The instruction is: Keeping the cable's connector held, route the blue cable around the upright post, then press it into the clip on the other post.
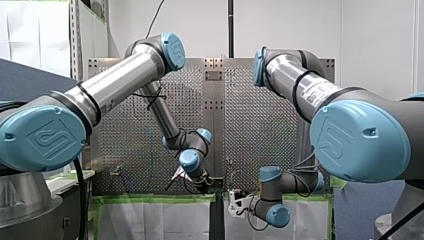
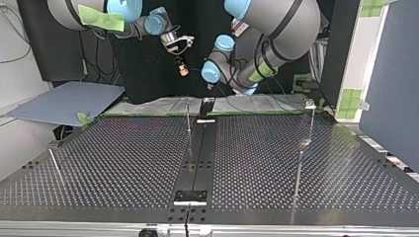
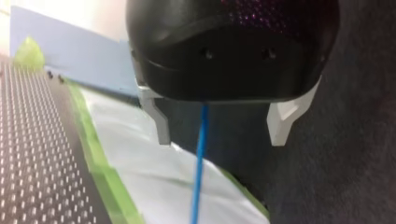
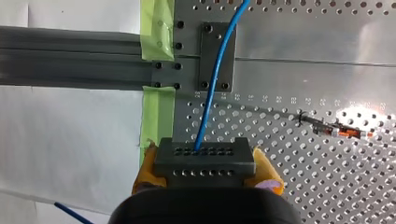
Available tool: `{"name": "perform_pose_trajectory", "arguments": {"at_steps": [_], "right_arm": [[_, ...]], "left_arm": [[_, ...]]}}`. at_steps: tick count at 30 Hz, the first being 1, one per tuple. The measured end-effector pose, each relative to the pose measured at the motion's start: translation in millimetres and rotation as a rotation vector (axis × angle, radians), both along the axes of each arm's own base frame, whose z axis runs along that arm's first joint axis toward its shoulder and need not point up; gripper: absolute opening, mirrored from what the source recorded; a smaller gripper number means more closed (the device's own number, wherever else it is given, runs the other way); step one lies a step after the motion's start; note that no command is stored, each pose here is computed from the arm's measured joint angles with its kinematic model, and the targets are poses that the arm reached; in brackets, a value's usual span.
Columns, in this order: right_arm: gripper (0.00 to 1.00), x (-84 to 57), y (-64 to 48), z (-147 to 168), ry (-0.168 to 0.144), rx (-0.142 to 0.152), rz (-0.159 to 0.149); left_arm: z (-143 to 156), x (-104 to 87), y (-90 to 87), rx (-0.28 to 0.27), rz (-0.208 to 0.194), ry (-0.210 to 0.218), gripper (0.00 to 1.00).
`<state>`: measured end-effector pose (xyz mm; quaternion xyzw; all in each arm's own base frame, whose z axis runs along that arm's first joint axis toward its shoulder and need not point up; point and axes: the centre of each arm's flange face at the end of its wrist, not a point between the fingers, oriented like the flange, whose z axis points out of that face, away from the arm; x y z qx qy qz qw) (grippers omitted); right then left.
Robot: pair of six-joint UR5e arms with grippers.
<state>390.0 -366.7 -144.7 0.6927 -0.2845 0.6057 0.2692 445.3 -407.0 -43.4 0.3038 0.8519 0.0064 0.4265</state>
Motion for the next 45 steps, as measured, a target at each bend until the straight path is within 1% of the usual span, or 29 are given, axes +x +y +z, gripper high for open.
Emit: {"name": "perform_pose_trajectory", "arguments": {"at_steps": [3, 6, 13, 18, 23, 24, 25, 26, 27, 28, 29, 30, 31, 32, 33, 34, 36, 37, 38, 45], "right_arm": [[0.00, 0.4, 0.0, 0.2, -0.002, -0.001, 0.004], [0.00, 0.6, 0.1, 0.2, -0.003, -0.002, 0.007], [0.00, 0.4, 0.6, -0.2, -0.001, 0.001, 0.008], [0.00, 0.4, 0.8, -0.4, -0.001, 0.003, 0.008], [0.00, 0.3, 1.0, -0.5, 0.001, 0.004, 0.008], [0.00, 0.4, 0.9, -0.4, 0.001, 0.004, 0.008], [0.00, 0.4, 1.0, -0.5, 0.001, 0.004, 0.008], [0.00, 0.3, 1.0, -0.5, 0.001, 0.004, 0.008], [0.00, 0.4, 1.1, -0.5, 0.001, 0.004, 0.009], [0.00, 0.5, 1.2, -0.5, 0.001, 0.004, 0.009], [0.00, 0.5, 1.2, -0.6, 0.001, 0.004, 0.009], [0.00, 0.5, 1.2, -0.6, 0.001, 0.004, 0.009], [0.00, 0.6, 1.3, -0.6, 0.001, 0.005, 0.009], [0.00, 0.6, 1.3, -0.6, 0.001, 0.005, 0.009], [0.00, 0.5, 1.3, -0.6, 0.001, 0.005, 0.008], [0.00, 0.5, 1.3, -0.6, 0.001, 0.005, 0.008], [0.00, 0.4, 1.2, -0.6, 0.001, 0.005, 0.008], [0.00, 0.3, 1.1, -0.6, 0.001, 0.005, 0.007], [0.00, 0.2, 1.1, -0.6, 0.001, 0.005, 0.006], [0.00, -0.5, 0.4, -0.7, 0.002, 0.005, -0.002]], "left_arm": [[-0.2, -3.0, -3.7, -0.006, -0.015, 0.004, 0.99], [-0.1, -4.5, -5.2, -0.002, -0.015, 0.001, 0.99], [0.4, -4.5, -3.8, 0.026, 0.005, -0.018, 0.99], [0.7, -3.0, -3.5, 0.030, 0.014, -0.032, 0.99], [1.5, 0.7, -3.2, 0.037, 0.033, -0.066, 0.99], [1.6, 1.3, -3.2, 0.038, 0.036, -0.071, 0.95], [1.8, 2.1, -3.3, 0.038, 0.038, -0.076, 0.95], [1.9, 2.5, -3.4, 0.037, 0.039, -0.080, 0.84], [2.0, 2.9, -3.5, 0.036, 0.041, -0.083, 0.79], [2.0, 3.2, -3.6, 0.035, 0.042, -0.085, 0.79], [2.1, 3.5, -3.7, 0.033, 0.043, -0.087, 0.62], [2.1, 3.7, -3.8, 0.032, 0.044, -0.089, 0.52], [2.2, 4.1, -4.0, 0.030, 0.046, -0.091, 0.52], [2.2, 4.4, -3.9, 0.029, 0.048, -0.093, 0.43], [2.3, 4.6, -3.7, 0.030, 0.051, -0.095, 0.24], [2.4, 5.1, -3.5, 0.030, 0.055, -0.099, 0.24], [2.6, 5.8, -3.1, 0.031, 0.061, -0.105, 0.08], [2.7, 6.2, -2.9, 0.032, 0.064, -0.108, 0.08], [2.8, 6.4, -2.8, 0.032, 0.066, -0.109, 0.00], [2.9, 6.8, -2.8, 0.030, 0.071, -0.112, 0.00]]}}
